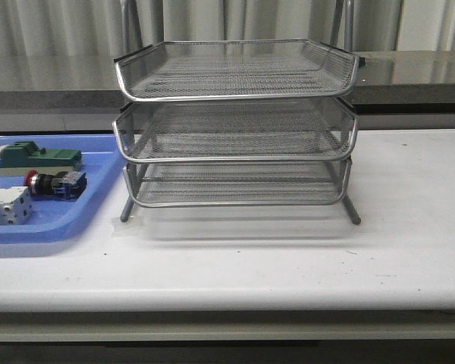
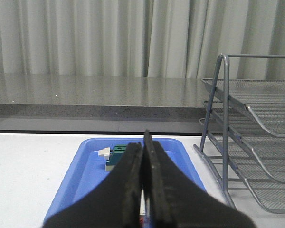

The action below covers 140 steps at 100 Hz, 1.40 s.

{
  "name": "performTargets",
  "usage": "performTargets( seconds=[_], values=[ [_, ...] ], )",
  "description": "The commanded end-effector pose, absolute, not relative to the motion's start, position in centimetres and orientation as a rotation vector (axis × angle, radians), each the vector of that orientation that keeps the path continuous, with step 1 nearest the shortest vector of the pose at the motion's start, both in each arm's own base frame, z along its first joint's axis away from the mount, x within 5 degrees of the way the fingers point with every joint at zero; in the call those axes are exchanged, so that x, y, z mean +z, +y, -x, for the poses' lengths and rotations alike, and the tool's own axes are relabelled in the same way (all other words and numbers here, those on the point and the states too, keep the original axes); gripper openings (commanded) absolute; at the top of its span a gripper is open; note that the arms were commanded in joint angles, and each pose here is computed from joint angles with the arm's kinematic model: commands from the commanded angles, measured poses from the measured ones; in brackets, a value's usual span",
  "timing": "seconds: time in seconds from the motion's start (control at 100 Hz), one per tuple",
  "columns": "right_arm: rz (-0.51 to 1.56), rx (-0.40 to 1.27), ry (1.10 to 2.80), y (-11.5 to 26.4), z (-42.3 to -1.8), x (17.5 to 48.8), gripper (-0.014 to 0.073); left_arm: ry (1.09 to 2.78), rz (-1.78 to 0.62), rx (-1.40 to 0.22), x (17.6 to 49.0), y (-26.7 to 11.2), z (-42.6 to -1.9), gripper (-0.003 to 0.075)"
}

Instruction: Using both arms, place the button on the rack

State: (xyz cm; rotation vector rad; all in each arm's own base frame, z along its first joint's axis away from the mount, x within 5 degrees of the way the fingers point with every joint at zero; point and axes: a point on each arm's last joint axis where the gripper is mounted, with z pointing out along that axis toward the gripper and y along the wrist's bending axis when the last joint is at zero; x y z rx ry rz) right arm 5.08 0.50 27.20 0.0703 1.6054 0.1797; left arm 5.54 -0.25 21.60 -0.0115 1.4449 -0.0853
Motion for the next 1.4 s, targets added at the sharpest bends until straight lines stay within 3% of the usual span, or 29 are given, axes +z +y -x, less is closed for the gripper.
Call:
performTargets(
  seconds=[0.0,0.27,0.6,0.69,0.91,0.98,1.19,1.39],
  values=[
    [-0.074,0.200,1.626,0.6,-5.5,30.4,-0.0060,1.385,0.019,-0.104,21.0,-0.3,-5.4,-0.0020],
    [-0.122,0.356,1.907,1.7,-9.3,34.6,-0.0060,1.385,0.019,-0.104,21.0,-0.3,-5.4,-0.0020],
    [-0.321,0.618,2.057,3.0,-14.4,32.7,-0.0053,1.385,0.019,-0.104,21.0,-0.3,-5.4,-0.0020],
    [-0.368,0.662,2.101,3.2,-15.5,32.0,0.0006,1.385,0.019,-0.104,21.0,-0.3,-5.4,-0.0020],
    [-0.382,0.784,2.141,4.1,-17.8,30.8,0.0328,1.385,0.019,-0.104,21.0,-0.3,-5.4,-0.0020],
    [-0.368,0.841,2.135,4.5,-18.6,30.5,0.0391,1.385,0.019,-0.104,21.0,-0.3,-5.4,-0.0020],
    [-0.313,0.970,2.080,5.4,-21.6,29.4,0.0401,1.385,0.019,-0.104,21.0,-0.3,-5.4,-0.0020],
    [-0.361,0.985,2.161,5.6,-24.4,26.1,0.0401,1.385,0.019,-0.104,21.0,-0.3,-5.4,-0.0020]
  ],
)
